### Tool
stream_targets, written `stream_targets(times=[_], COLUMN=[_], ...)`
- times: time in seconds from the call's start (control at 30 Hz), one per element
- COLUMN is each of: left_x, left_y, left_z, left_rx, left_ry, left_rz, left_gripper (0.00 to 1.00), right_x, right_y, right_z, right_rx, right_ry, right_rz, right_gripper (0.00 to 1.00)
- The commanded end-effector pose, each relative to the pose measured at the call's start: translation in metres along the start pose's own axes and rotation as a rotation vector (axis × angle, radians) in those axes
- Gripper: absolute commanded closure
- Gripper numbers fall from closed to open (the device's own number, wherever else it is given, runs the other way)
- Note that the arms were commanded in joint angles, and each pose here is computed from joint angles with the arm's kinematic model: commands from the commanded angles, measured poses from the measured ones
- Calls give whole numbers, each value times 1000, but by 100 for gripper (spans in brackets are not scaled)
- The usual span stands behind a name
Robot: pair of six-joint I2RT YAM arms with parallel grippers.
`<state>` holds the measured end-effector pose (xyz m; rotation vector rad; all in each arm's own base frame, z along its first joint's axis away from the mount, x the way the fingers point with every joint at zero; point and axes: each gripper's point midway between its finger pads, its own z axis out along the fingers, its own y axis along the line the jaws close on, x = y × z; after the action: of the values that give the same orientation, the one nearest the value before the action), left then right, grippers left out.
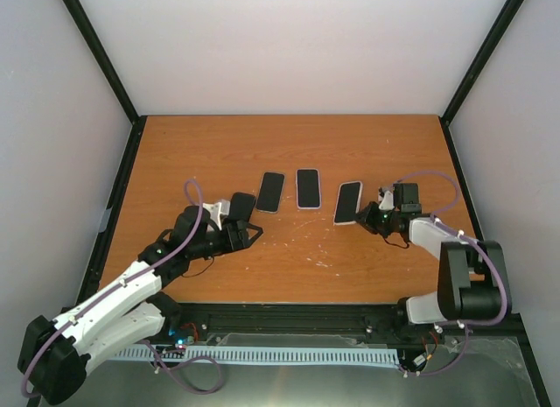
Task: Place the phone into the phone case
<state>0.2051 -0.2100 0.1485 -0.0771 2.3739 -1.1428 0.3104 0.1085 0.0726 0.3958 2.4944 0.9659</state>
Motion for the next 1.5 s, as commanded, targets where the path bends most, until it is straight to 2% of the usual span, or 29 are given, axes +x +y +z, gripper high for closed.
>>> stream_targets(times=[0.0, 0.03, 0.1, 0.3, 0.47, 0.57, 0.77, 1.07, 1.27, 1.47], left_x=[-11, -11, -12, -20, -38, -46, -60, -78, -80, -77], left_y=[-3, -1, 0, -6, 0, -3, -23, -65, -71, -71], left_z=[-9, -10, -13, -25, -44, -55, -81, -125, -140, -142], left_rx=[-31, -41, -53, -53, -153, -182, -162, -73, -41, -3], left_ry=[-46, -49, -57, -105, -193, -224, -287, -380, -430, -453], left_rz=[26, 26, 26, 28, -43, -34, -4, 62, 82, 86], left_gripper=[1, 1, 0, 1, 0, 0, 1, 0, 1, 0], right_x=[-4, -3, -1, -1, -3, 0, 7, 24, 36, 42], right_y=[0, -3, -11, -33, -21, 0, 43, 99, 110, 111], right_z=[8, 9, 11, 3, -19, -39, -87, -160, -181, -180], right_rx=[-57, -45, -7, 143, 161, 127, 49, -91, -129, -150], right_ry=[24, 27, 38, 37, 6, -5, -51, -212, -266, -255], right_rz=[-46, -43, -27, 29, 26, -10, -104, -285, -347, -342], right_gripper=[97, 96, 87, 48, 18, 1, 0, 0, 0, 0])
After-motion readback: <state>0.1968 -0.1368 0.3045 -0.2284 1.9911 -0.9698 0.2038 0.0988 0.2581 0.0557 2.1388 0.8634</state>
